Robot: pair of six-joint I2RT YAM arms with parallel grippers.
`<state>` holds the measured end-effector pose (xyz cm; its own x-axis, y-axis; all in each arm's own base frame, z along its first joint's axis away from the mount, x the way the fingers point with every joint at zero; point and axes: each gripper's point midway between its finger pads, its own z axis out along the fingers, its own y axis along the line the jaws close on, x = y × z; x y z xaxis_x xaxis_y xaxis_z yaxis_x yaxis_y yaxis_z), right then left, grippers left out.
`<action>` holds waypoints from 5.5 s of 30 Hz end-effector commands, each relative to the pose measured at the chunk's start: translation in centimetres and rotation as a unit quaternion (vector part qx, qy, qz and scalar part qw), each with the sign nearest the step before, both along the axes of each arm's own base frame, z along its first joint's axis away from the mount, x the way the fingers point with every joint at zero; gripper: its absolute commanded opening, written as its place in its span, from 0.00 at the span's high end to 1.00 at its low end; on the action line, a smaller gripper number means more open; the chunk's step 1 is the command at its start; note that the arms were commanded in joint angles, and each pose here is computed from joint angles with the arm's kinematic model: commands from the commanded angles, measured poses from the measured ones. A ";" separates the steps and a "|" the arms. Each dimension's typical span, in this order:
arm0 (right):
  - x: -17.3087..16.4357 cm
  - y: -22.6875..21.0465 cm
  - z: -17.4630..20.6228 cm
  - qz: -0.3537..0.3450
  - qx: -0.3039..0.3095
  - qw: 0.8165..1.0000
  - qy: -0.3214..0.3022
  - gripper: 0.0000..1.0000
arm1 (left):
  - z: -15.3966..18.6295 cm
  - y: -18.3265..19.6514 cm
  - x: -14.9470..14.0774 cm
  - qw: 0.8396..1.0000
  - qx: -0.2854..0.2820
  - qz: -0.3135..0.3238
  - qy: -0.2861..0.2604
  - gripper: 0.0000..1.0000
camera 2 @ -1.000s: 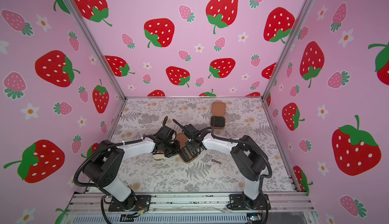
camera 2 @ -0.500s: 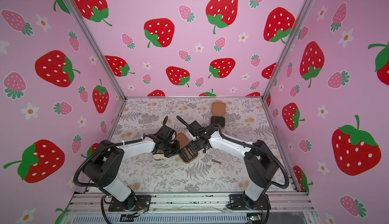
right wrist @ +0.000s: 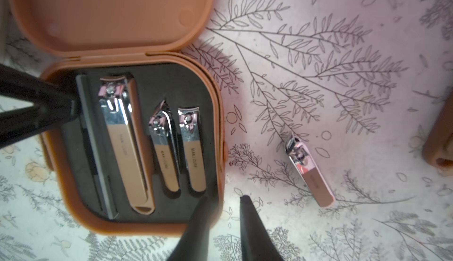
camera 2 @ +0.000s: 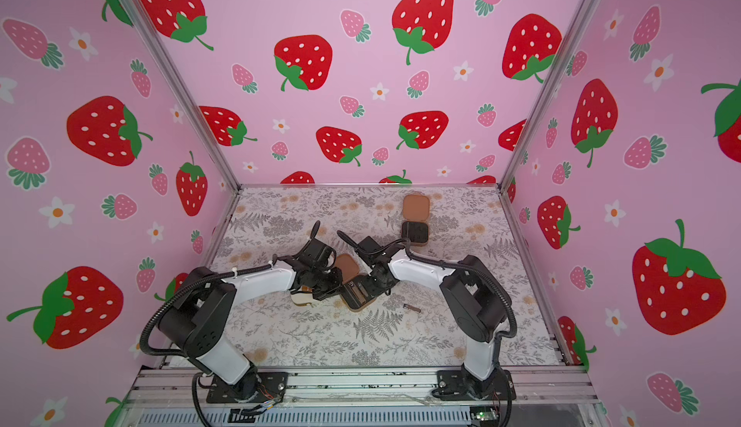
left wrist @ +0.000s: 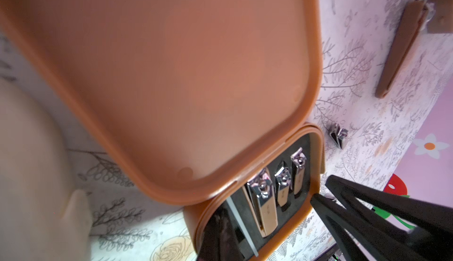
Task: Organize nail clipper sets
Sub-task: Pick up the storage box at the center of the board, then place the storage box at the center of the board, then close the storage box at the center of the board.
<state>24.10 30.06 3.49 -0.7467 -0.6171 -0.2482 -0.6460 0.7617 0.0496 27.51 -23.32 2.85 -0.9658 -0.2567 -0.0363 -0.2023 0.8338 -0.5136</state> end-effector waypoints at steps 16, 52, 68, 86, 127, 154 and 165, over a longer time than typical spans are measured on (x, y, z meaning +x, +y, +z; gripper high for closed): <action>1.1 -0.2 -0.6 -0.029 -0.011 1.000 0.005 1.00 | 5.4 -1.3 1.8 0.998 -0.018 -0.035 -0.048 0.59; 0.5 2.3 7.4 0.119 0.131 0.984 -0.021 1.00 | 11.4 4.4 3.6 0.978 -0.091 0.024 -0.186 0.24; 5.6 3.6 3.1 0.163 0.038 0.983 -0.070 1.00 | 10.8 4.1 4.8 0.965 -0.110 0.029 -0.236 0.25; 8.1 4.1 1.9 0.077 0.029 0.993 -0.087 0.73 | 11.3 1.1 4.9 0.954 -0.149 -0.030 -0.260 0.26; 3.3 4.5 1.5 -0.101 0.120 0.985 0.073 0.81 | 6.9 1.0 5.1 0.972 0.075 -0.095 -0.203 0.28; 2.4 2.3 1.8 -0.148 0.110 0.980 0.074 0.64 | -0.3 2.6 5.5 0.938 0.273 -0.193 -0.092 0.31; 1.8 3.4 2.3 -0.173 0.171 0.966 0.089 0.79 | -1.3 2.9 4.4 0.942 0.266 -0.192 -0.076 0.32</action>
